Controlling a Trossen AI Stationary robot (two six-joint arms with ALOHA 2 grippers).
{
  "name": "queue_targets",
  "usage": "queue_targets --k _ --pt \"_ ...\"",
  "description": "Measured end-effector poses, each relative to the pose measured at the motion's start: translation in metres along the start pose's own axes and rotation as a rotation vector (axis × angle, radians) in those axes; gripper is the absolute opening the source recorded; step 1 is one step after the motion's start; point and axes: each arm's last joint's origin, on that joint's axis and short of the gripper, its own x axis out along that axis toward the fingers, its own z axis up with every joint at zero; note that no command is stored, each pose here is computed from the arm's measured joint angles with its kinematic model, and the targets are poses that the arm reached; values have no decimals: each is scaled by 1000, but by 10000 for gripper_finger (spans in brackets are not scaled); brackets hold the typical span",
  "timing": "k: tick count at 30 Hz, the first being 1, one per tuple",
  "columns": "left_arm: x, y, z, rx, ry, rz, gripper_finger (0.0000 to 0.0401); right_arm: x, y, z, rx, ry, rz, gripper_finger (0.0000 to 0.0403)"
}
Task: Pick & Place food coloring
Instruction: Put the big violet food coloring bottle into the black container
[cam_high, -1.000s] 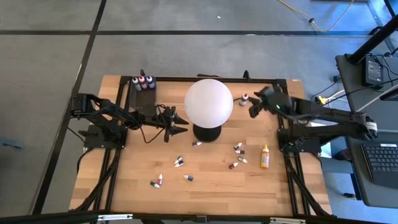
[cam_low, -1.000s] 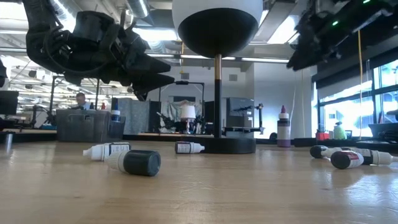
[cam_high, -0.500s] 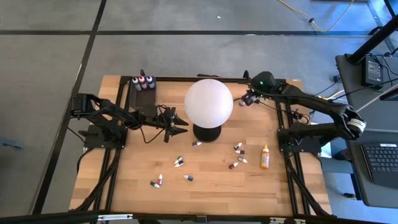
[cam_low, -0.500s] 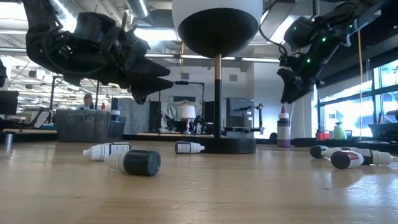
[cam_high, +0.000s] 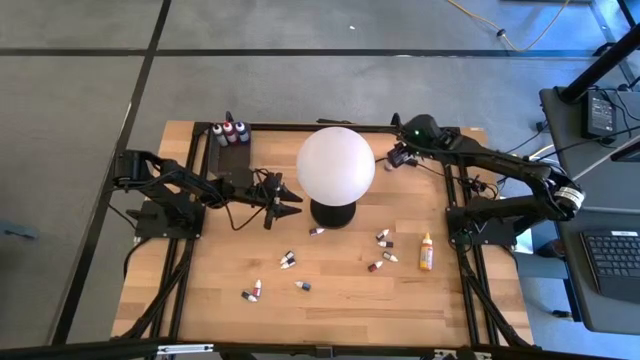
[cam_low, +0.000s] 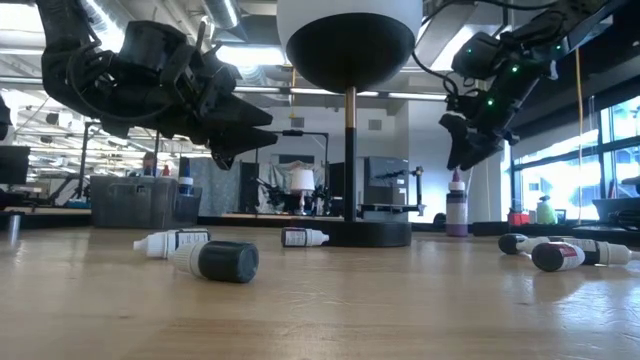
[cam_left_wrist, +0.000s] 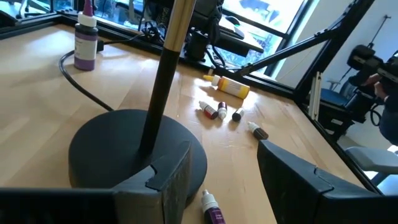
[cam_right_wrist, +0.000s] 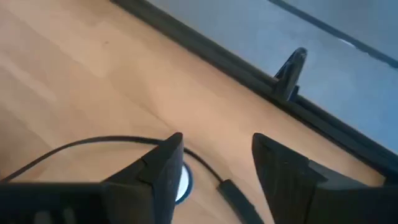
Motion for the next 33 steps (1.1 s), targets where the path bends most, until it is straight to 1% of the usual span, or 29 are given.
queue_targets --k 3,7,11,15,20,25,28,30,33 --pt "0 0 0 0 0 0 178 0 1 2 -1 -16 25 235" --pt "0 0 0 2 0 0 179 0 3 0 -19 9 98 275" --pt "0 0 0 2 0 0 179 -1 4 -3 -8 37 104 295" --pt "0 0 0 1 2 1 178 1 5 -6 19 49 106 298" --pt "0 0 -1 -1 9 3 180 5 5 -15 3 80 101 298" --pt "0 1 -3 -6 25 8 177 7 11 -22 -93 82 121 298" --pt "0 1 -3 5 28 9 179 12 16 -26 -127 65 136 298" --pt "0 1 -3 8 28 9 180 15 18 -27 -131 58 142 292" --pt "0 1 -3 8 28 9 178 18 20 -28 -135 66 129 269"
